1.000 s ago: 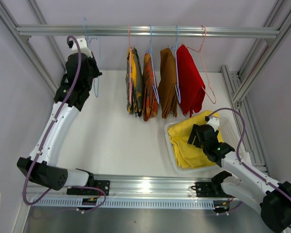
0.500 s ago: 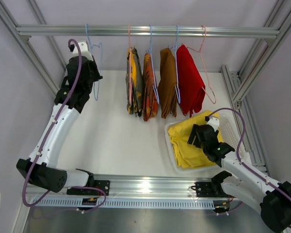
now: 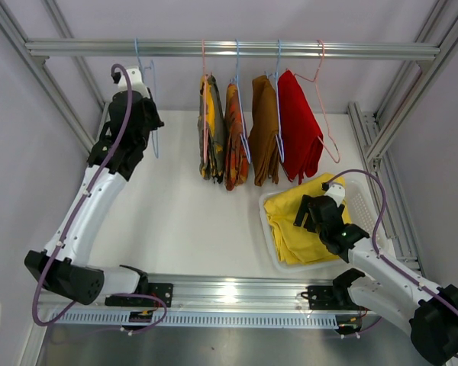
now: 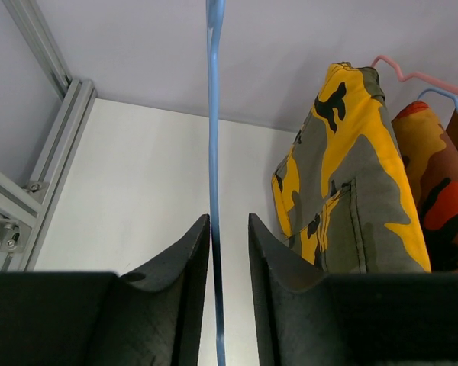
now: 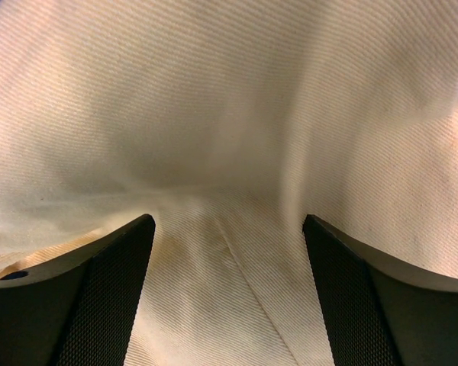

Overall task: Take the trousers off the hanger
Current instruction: Place the hanger at the clothesline.

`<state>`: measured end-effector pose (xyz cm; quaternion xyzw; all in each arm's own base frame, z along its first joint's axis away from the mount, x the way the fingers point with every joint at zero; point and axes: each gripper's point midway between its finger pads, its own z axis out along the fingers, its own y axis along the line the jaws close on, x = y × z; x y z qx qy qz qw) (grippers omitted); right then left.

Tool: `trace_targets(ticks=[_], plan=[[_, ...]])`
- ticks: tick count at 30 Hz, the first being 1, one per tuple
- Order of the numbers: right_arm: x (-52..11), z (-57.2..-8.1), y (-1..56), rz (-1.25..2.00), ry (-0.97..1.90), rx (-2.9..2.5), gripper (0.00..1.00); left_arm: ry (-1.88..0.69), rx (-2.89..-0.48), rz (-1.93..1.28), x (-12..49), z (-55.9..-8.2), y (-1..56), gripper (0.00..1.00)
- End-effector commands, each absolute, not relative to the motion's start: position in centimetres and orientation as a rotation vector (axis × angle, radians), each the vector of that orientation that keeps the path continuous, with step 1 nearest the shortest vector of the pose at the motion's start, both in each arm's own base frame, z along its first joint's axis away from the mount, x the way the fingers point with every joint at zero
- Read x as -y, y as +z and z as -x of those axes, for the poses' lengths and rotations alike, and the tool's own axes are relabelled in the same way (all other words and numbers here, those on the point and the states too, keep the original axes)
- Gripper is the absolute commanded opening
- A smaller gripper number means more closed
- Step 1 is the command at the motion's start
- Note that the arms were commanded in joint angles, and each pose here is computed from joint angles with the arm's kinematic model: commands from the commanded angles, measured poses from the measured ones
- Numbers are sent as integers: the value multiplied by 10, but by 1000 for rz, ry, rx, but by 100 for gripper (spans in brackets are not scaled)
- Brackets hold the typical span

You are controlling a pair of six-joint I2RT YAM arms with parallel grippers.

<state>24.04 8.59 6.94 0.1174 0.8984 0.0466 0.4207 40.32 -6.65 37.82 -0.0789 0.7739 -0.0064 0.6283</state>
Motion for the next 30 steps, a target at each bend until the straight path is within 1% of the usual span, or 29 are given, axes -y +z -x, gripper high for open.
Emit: trace_targets(ticks=[1, 2, 8, 13, 19, 24, 27, 28, 30], plan=[[-90, -246, 80, -291, 139, -2224, 84, 6, -1715, 194, 62, -389, 400, 31], [-91, -246, 80, -287, 145, -2222, 85, 12, -1707, 195, 61, -388, 402, 34], [-91, -245, 80, -284, 147, -2223, 90, 6, -1683, 194, 59, -377, 417, 41], [-90, -245, 79, -290, 145, -2224, 91, -5, -1627, 198, 56, -360, 440, 42], [-91, -245, 80, -289, 142, -2223, 93, -222, -1542, 96, 90, -335, 478, 42], [-90, -245, 79, -289, 138, -2226, 93, -376, -1524, -1, 125, -329, 484, 44], [-91, -246, 79, -287, 140, -2227, 93, -476, -1536, -67, 149, -333, 480, 50], [-91, -246, 79, -288, 137, -2226, 93, -496, -1535, -85, 154, -335, 479, 55], [-90, -246, 78, -287, 136, -2227, 94, -549, -1533, -116, 168, -339, 478, 58]])
